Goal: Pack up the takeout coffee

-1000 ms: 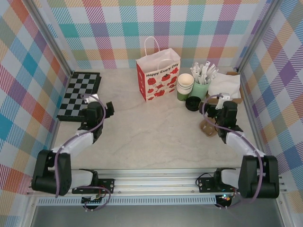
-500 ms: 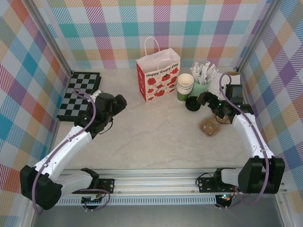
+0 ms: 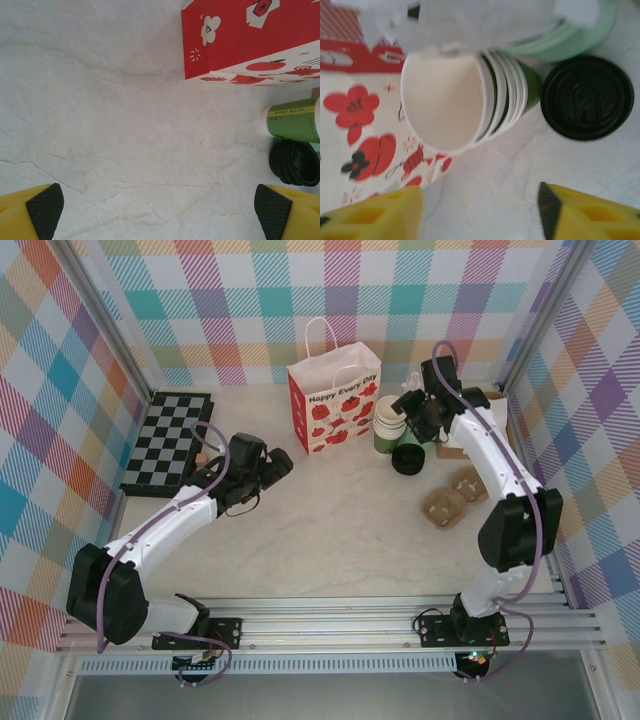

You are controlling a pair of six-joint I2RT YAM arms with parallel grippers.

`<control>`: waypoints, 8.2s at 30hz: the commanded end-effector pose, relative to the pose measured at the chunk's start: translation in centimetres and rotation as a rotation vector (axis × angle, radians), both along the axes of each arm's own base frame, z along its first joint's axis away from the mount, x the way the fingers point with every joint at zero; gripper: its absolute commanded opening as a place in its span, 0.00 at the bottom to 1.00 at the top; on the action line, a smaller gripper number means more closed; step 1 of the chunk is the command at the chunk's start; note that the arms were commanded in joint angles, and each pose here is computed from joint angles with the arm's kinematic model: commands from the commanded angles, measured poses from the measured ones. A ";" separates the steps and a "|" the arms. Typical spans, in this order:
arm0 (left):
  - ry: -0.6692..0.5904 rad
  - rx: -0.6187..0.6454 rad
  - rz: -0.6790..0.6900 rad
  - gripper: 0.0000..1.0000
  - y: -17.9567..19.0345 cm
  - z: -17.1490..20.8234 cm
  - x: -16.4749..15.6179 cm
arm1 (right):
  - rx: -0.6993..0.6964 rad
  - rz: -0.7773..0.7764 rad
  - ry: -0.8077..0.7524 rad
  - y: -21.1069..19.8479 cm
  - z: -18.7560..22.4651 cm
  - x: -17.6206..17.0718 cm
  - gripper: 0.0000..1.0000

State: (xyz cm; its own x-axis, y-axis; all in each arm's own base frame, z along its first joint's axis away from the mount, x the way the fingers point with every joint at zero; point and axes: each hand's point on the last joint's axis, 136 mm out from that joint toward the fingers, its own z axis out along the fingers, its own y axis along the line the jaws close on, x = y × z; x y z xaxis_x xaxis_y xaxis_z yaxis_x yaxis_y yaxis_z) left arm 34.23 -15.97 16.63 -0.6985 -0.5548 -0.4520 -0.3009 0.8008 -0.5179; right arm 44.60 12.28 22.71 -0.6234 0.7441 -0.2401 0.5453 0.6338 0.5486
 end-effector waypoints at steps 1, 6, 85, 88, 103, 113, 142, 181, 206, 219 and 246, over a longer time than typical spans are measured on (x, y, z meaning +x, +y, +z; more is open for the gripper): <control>-0.037 0.110 -0.021 1.00 0.9 0.8 0.4 | -0.075 -0.111 0.096 -1.4 -1.3 -0.2 0.50; -0.013 0.174 -0.050 1.00 1.2 -0.7 0.7 | -0.106 -0.072 0.118 -0.8 -1.6 1.7 0.41; -0.071 0.043 0.057 1.00 4.1 2.9 -3.4 | -0.245 0.689 0.112 16.0 -7.1 -14.7 0.00; -0.067 0.033 0.062 1.00 4.0 2.7 -3.4 | -0.257 0.708 0.135 16.6 -7.8 -14.2 0.00; -0.026 0.015 0.051 1.00 3.2 1.3 -2.9 | -0.310 0.707 0.177 16.1 -9.3 -13.9 0.03; -0.023 0.009 0.057 1.00 3.1 1.2 -2.8 | -0.284 0.705 0.088 15.0 -4.8 -13.4 0.52; 0.038 -0.033 0.032 1.00 1.0 -0.7 -0.7 | -0.078 0.105 0.182 -5.9 -14.5 -0.7 0.39; -0.148 0.004 -0.650 0.94 -11.8 7.0 -1.9 | -0.436 0.673 -0.215 2.8 -4.6 -8.6 0.00; -0.254 -0.397 -0.487 0.77 -19.4 10.6 1.0 | -0.137 0.296 -0.301 7.1 1.8 -8.6 0.00; -0.244 -0.376 -0.441 0.48 -19.8 9.2 2.2 | -0.102 0.288 -0.289 8.3 1.5 -9.0 0.00; -0.288 0.198 -0.889 0.00 -18.8 10.1 -0.1 | -0.696 1.105 -0.473 7.6 5.5 -10.7 0.68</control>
State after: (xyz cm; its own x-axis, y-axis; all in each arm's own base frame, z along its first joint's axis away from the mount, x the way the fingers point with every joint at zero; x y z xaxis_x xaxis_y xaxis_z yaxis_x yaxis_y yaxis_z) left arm 35.59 -34.94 28.09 -0.6976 0.0434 -0.7152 0.4789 0.7707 -0.4203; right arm 34.54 21.05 29.35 -0.6512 -0.1243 -0.7487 -0.3979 0.8960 0.1973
